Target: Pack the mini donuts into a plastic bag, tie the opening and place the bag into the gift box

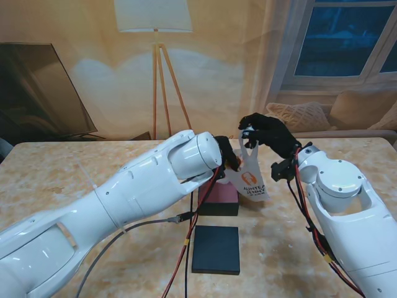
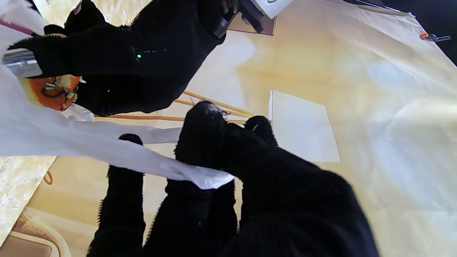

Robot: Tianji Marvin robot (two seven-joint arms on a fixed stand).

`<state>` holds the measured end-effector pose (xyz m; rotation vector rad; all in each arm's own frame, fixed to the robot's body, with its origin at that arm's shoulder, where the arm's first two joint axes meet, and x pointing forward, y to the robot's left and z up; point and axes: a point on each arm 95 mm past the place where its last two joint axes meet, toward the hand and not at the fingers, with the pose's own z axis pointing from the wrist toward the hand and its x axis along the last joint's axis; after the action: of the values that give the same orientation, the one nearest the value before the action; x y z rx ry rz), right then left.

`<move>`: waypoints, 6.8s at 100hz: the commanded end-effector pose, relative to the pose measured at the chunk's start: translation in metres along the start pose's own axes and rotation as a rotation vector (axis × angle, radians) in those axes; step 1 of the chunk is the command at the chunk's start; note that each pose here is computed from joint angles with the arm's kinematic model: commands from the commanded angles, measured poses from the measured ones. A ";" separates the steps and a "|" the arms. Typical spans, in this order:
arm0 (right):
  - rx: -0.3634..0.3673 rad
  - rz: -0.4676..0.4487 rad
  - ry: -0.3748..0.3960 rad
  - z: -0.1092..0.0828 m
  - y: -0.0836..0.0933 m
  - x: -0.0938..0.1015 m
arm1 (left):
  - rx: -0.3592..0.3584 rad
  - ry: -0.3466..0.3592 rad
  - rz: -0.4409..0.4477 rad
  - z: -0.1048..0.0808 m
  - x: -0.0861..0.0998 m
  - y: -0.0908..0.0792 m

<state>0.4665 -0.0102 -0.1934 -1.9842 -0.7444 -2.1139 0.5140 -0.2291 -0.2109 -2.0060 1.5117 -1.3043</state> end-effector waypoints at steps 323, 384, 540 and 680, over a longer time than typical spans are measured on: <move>0.068 0.040 0.013 -0.011 -0.009 0.001 | -0.173 -0.148 -0.174 -0.011 -0.005 -0.017; 0.020 0.026 0.014 -0.010 -0.003 0.001 | 0.074 0.018 0.012 -0.034 -0.057 -0.019; 0.030 0.026 0.009 -0.011 -0.002 -0.001 | -0.121 0.024 -0.058 0.027 -0.064 -0.012; -0.016 -0.052 0.031 -0.022 0.023 -0.002 | -0.183 0.105 -0.310 -0.009 -0.042 -0.015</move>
<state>0.4587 -0.0385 -0.1862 -1.9534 -0.7660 -2.1840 0.5180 -0.1753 -0.2223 -2.3935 1.4280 -1.4281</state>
